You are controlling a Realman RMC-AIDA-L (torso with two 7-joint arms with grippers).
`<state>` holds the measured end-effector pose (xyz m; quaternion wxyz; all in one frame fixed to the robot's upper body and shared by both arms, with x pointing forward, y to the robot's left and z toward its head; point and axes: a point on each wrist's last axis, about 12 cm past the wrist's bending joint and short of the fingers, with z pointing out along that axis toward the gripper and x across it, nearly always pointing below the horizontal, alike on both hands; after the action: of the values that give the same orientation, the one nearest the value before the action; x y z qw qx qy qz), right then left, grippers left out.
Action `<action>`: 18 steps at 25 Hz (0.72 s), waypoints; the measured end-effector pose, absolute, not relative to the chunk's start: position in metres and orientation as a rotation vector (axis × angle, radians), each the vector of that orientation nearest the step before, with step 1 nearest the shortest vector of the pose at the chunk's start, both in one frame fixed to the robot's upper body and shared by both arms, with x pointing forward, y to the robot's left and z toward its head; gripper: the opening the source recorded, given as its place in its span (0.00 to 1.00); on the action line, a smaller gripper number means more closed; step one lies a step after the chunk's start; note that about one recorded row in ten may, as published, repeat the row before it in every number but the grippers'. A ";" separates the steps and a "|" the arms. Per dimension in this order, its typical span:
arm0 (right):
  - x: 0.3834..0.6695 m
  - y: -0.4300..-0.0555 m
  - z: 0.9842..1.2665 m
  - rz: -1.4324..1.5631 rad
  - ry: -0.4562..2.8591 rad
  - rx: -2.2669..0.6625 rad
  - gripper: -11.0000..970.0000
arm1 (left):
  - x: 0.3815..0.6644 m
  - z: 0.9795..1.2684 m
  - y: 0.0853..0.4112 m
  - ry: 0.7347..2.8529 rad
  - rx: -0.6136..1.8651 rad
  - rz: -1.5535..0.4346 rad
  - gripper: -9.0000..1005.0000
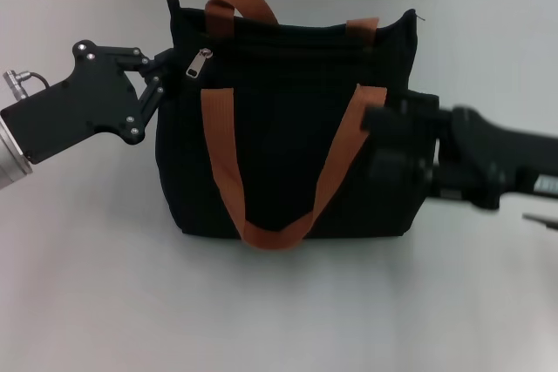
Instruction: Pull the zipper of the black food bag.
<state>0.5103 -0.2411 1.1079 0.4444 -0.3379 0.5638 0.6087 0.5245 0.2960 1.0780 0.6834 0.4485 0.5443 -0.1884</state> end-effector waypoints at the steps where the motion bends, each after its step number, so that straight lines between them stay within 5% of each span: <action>1: 0.516 -0.239 1.114 1.545 1.410 -0.813 0.73 | 0.524 1.078 0.295 1.207 1.005 -0.414 0.04; 8: 0.568 -0.209 1.153 1.696 1.637 -0.718 0.73 | 0.521 1.079 0.293 1.161 1.000 -0.390 0.04; 18: 0.606 -0.180 1.182 1.661 1.957 -0.715 0.72 | 0.521 1.079 0.294 1.158 0.992 -0.386 0.04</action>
<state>0.6058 -0.1801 1.1821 0.2360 -0.2608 0.7137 0.6058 0.5207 0.2938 1.0792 0.7064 0.4463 0.5212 -0.1736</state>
